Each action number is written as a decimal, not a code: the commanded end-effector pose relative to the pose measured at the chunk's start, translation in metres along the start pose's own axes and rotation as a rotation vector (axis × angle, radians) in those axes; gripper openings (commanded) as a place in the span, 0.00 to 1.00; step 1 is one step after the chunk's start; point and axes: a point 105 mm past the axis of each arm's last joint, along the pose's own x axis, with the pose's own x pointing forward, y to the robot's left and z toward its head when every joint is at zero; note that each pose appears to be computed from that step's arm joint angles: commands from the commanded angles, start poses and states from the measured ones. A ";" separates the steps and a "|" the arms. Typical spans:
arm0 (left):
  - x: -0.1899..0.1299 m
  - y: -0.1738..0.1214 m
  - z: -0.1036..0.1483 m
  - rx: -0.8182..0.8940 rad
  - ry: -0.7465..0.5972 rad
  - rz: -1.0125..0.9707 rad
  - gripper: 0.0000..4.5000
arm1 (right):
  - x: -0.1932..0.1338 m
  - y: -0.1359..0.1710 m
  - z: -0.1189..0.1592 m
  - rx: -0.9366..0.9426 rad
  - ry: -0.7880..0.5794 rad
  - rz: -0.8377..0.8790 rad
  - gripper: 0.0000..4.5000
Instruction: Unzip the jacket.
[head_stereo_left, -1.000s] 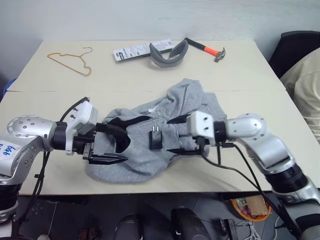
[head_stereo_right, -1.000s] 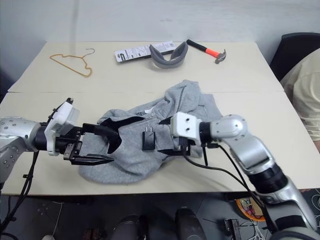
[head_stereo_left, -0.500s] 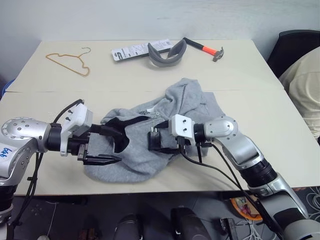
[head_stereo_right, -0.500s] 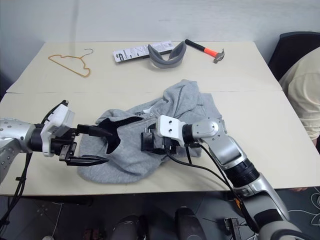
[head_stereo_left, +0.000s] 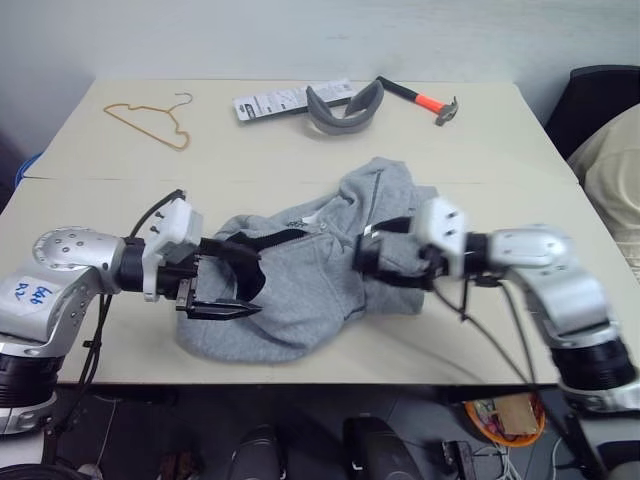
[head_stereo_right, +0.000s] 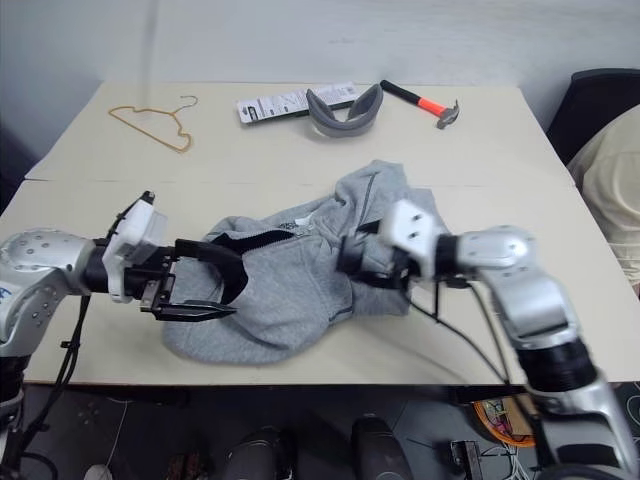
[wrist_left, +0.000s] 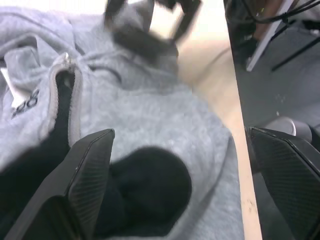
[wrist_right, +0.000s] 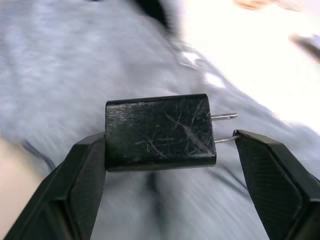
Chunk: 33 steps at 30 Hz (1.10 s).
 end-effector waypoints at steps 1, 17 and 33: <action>0.015 -0.012 0.013 0.053 -0.042 -0.068 1.00 | -0.078 -0.038 -0.028 0.118 0.120 -0.295 0.79; 0.040 -0.019 0.021 0.127 -0.091 -0.148 1.00 | -0.208 -0.045 -0.172 0.520 0.402 -0.885 1.00; 0.017 -0.016 -0.058 0.307 0.359 -0.022 1.00 | -0.100 -0.017 -0.059 -0.192 0.381 -0.193 1.00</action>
